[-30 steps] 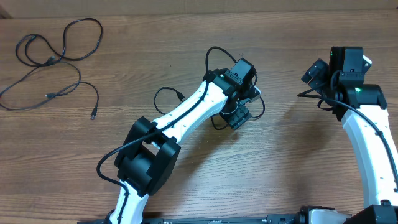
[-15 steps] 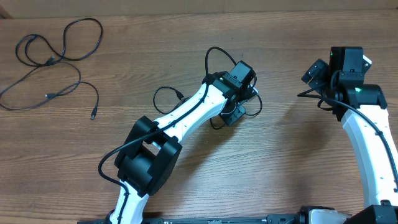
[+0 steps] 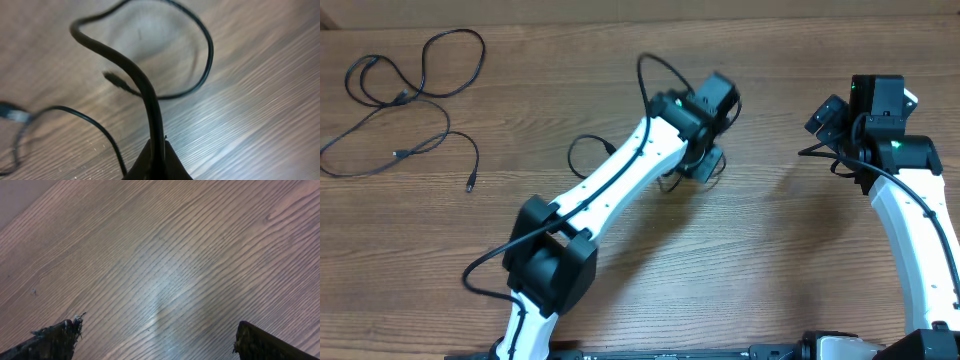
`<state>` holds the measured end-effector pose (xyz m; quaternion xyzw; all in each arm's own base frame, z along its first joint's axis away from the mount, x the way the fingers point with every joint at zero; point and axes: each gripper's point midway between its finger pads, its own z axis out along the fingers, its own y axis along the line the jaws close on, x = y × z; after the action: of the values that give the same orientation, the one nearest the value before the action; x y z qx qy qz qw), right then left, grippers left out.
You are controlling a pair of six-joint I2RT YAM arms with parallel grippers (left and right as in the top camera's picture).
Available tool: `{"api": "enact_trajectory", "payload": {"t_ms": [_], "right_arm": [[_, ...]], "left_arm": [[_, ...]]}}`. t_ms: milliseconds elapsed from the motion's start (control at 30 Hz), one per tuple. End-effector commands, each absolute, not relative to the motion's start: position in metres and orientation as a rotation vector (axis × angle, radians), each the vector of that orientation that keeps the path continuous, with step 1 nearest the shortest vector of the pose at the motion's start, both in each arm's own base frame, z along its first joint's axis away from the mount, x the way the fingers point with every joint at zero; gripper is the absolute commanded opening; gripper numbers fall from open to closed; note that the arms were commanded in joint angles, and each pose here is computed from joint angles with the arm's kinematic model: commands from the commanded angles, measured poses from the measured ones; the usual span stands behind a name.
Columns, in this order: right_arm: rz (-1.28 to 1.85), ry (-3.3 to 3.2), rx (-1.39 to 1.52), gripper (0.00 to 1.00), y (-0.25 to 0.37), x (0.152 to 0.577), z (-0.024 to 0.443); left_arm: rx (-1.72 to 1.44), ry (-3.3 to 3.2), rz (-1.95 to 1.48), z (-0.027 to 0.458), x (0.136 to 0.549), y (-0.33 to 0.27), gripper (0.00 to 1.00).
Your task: Untangle cables
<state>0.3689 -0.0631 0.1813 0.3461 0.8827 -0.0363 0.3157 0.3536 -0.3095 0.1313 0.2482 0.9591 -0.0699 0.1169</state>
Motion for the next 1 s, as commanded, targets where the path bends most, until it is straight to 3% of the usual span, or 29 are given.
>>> {"api": "enact_trajectory", "payload": {"t_ms": [0, 200, 300, 500, 633, 967], "right_arm": [[-0.106, 2.294, 0.914, 1.00, -0.068, 0.369, 0.190], [-0.106, 2.294, 0.914, 1.00, -0.068, 0.369, 0.190], [-0.106, 2.294, 0.914, 1.00, -0.068, 0.369, 0.190], [-0.106, 2.294, 0.914, 1.00, -0.068, 0.369, 0.190], [-0.106, 2.294, 0.914, 1.00, -0.068, 0.369, 0.190], [-0.106, 2.294, 0.914, 1.00, -0.068, 0.369, 0.190]], "left_arm": [[0.379, 2.686, -0.358, 0.230, 0.370, -0.298, 0.04], [0.011, 2.527, -0.472, 0.323, 0.379, -0.229, 0.04], [-0.248, 2.400, -0.503, 0.373, 0.376, -0.162, 0.04], [-0.710, 2.189, -0.523, 0.421, 0.348, -0.073, 0.04], [-0.927, 2.097, -0.420, 0.426, 0.328, -0.009, 0.04], [-1.710, 1.834, -0.207, 0.384, 0.264, 0.125, 0.05]]}}
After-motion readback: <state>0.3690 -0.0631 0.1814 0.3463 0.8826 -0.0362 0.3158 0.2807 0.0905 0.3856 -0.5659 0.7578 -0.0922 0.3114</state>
